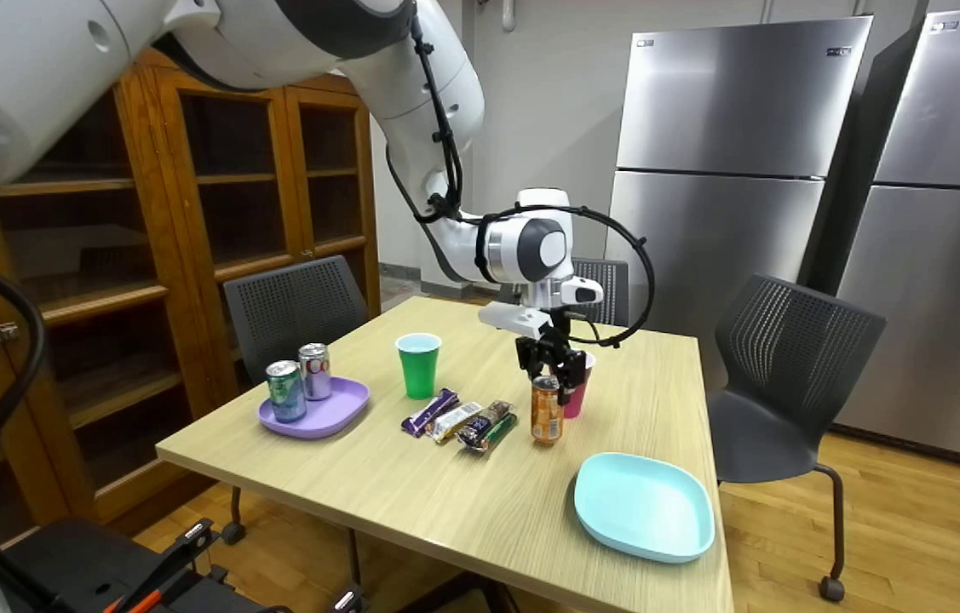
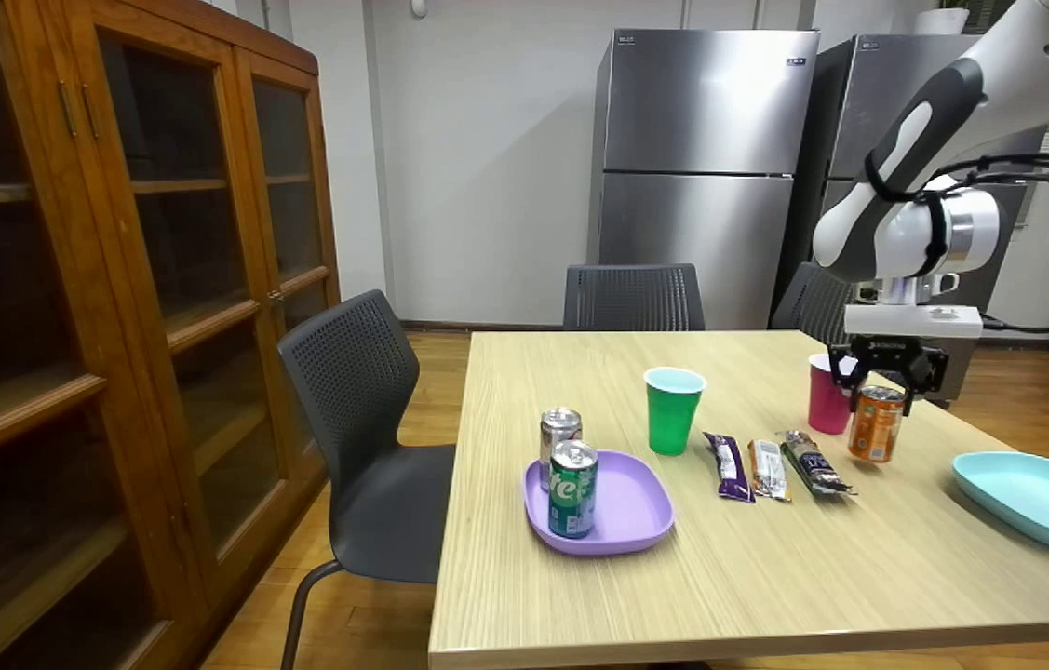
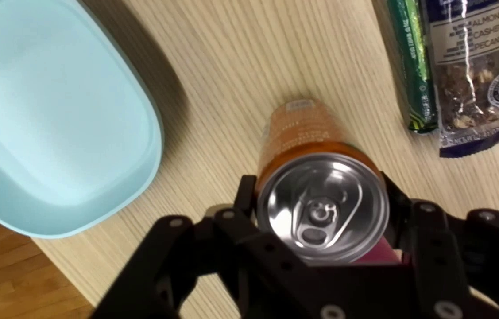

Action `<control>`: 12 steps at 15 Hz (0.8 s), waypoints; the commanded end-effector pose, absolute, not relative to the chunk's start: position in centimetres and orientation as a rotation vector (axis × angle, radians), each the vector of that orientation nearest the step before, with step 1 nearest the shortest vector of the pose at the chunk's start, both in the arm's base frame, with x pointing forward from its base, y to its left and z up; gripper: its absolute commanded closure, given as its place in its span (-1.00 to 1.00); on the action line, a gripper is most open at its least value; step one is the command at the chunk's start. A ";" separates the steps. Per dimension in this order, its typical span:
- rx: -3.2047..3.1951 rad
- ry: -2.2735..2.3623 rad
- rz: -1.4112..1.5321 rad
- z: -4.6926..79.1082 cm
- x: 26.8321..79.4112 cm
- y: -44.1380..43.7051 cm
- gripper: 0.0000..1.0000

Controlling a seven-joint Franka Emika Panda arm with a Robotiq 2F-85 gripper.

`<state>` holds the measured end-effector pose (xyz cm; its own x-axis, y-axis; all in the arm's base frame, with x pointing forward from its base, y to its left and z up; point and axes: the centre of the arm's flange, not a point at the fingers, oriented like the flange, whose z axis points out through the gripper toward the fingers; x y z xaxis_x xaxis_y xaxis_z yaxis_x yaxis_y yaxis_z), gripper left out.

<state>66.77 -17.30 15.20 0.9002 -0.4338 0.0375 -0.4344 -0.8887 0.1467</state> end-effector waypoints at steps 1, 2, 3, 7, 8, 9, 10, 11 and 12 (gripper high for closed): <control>2.931 -0.623 0.066 19.7 65.2 -14.8 0.20; 2.935 -0.613 0.078 20.5 65.0 -14.1 0.20; 2.938 -0.601 0.087 21.1 64.6 -13.5 0.20; 2.953 -0.530 0.089 22.6 62.8 -10.0 0.20; 2.958 -0.505 0.087 22.9 62.3 -8.9 0.20; 2.961 -0.476 0.085 23.1 61.7 -7.8 0.20; 2.964 -0.448 0.085 23.2 61.3 -6.8 0.20; 2.967 -0.416 0.084 23.4 60.7 -5.7 0.20; 2.969 -0.383 0.082 23.5 60.2 -4.5 0.20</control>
